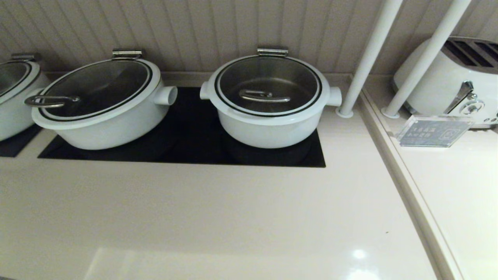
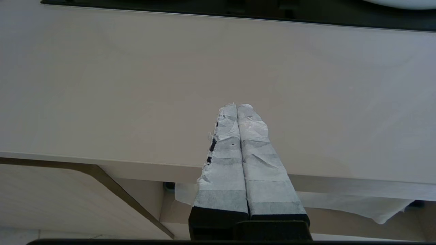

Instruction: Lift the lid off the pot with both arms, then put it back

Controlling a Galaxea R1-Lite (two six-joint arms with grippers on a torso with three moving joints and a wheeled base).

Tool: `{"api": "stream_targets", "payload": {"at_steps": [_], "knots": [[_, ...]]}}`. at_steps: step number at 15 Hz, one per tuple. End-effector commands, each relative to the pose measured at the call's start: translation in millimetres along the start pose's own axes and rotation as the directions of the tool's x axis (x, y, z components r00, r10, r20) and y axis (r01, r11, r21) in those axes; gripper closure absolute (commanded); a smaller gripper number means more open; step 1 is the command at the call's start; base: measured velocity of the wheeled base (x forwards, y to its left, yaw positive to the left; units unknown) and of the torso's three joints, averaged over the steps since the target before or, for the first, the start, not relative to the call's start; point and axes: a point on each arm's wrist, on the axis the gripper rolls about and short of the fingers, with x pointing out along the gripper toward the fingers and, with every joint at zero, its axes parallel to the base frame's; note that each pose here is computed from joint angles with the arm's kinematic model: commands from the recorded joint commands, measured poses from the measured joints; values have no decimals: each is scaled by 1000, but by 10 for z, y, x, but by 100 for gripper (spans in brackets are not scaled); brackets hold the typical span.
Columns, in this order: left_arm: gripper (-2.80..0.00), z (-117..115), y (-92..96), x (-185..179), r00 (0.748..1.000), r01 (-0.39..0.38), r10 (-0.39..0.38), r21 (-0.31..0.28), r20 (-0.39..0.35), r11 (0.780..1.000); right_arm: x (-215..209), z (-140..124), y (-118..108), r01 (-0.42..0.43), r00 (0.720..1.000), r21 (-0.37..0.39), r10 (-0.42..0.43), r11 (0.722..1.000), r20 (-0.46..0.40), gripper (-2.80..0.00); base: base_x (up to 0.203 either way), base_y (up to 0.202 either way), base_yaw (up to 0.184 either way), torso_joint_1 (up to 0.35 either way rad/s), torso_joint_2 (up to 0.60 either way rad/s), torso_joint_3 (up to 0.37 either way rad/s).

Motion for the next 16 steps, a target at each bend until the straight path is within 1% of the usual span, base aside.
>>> {"api": "stream_targets", "payload": {"at_steps": [1, 2, 4, 5, 10, 12, 14, 16], "knots": [[0, 1, 0, 0, 1000, 0, 0, -1, 1, 1000, -169, -93, 10, 18, 989, 1, -18, 1000, 144, 0, 0, 0, 0, 0, 0, 0], [0, 1, 0, 0, 1000, 0, 0, -1, 1, 1000, -219, -121, 13, 26, 979, 2, -26, 1000, 201, 0, 0, 0, 0, 0, 0, 0], [0, 1, 0, 0, 1000, 0, 0, -1, 1, 1000, -251, -142, 15, 37, 960, 7, -38, 999, 277, 0, 0, 0, 0, 0, 0, 0], [0, 1, 0, 0, 1000, 0, 0, -1, 1, 1000, -243, -145, 15, 38, 957, 8, -39, 999, 288, 0, 0, 0, 0, 0, 0, 0], [0, 1, 0, 0, 1000, 0, 0, -1, 1, 1000, -237, -157, 11, 45, 958, 50, -58, 998, 281, 0, 0, 0, 0, 0, 0, 0], [0, 1, 0, 0, 1000, 0, 0, -1, 1, 1000, -236, -165, -3, 103, 955, 68, -118, 992, 273, 0, 0, 0, 0, 0, 0, 0], [0, 1, 0, 0, 1000, 0, 0, -1, 1, 1000, -234, -170, -2, 106, 957, 39, -113, 994, 269, 0, 0, 0, 0, 0, 0, 0], [0, 1, 0, 0, 1000, 0, 0, -1, 1, 1000, -232, -175, 3, 106, 960, -45, -90, 993, 264, 0, 0, 0, 0, 0, 0, 0]]}}
